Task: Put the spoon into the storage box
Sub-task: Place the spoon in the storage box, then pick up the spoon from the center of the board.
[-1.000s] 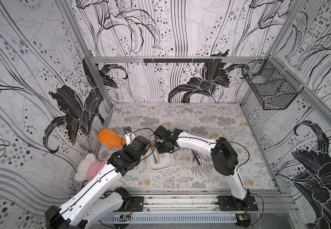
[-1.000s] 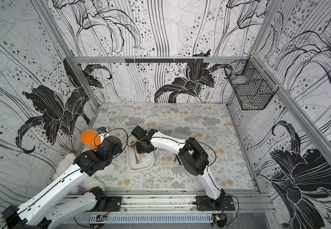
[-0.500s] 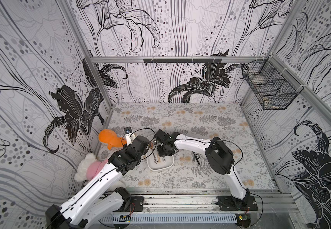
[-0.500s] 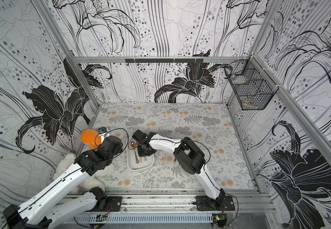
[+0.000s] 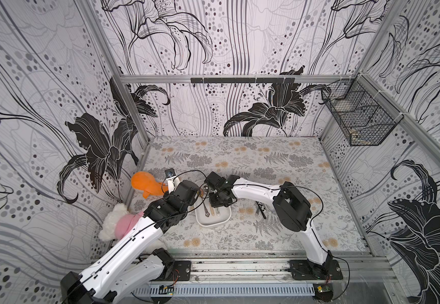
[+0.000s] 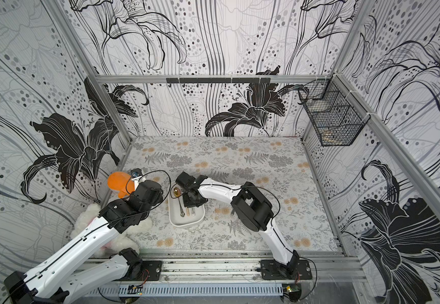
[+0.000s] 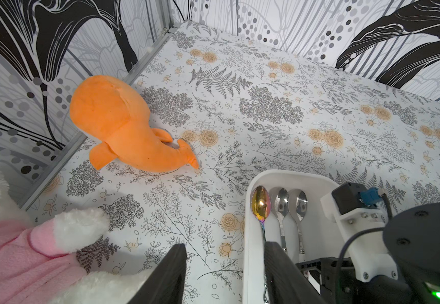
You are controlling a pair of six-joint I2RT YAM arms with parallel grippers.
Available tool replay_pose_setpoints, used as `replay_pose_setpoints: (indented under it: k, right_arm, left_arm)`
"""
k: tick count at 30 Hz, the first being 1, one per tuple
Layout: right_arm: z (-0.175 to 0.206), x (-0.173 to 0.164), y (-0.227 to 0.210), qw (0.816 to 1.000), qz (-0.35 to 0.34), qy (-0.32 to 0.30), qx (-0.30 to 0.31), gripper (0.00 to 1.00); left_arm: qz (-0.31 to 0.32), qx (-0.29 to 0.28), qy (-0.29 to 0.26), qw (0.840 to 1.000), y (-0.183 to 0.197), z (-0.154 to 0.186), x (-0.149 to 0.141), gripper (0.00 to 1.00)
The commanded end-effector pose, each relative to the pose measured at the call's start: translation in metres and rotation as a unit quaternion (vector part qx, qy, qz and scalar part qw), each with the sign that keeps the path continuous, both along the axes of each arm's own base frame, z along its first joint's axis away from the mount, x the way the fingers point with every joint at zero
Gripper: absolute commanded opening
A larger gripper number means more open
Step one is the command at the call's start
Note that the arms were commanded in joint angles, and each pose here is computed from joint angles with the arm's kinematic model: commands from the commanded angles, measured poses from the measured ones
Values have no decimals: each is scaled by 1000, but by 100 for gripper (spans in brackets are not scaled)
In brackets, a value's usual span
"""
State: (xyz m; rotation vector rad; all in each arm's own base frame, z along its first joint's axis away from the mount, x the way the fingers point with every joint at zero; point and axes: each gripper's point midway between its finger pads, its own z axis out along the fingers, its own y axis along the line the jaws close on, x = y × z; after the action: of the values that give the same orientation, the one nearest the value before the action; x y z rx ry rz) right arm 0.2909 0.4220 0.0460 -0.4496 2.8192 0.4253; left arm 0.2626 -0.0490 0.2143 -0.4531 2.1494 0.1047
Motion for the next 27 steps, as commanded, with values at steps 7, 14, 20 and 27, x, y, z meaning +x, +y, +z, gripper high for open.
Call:
replay_pose_setpoints:
  k: [7,14,20,27]
  right_arm:
    - [115,60,-92,984,-59,-164,37,34]
    - [89,103,-224,966,-186,-177,24,34]
    - [51,110,-293,951,-257,-173,5,33]
    - [37,105,-309,945,-274,-178,-8,33]
  left_arm:
    - [-76,-60,16,995,-43,-3,14,55]
    - [-162,-71,16,984,-151,13,31,56]
    - [-228,-61,70,969,-262,-27,41,56]
    - [-233,-50,121,964,-319,-89,69,55]
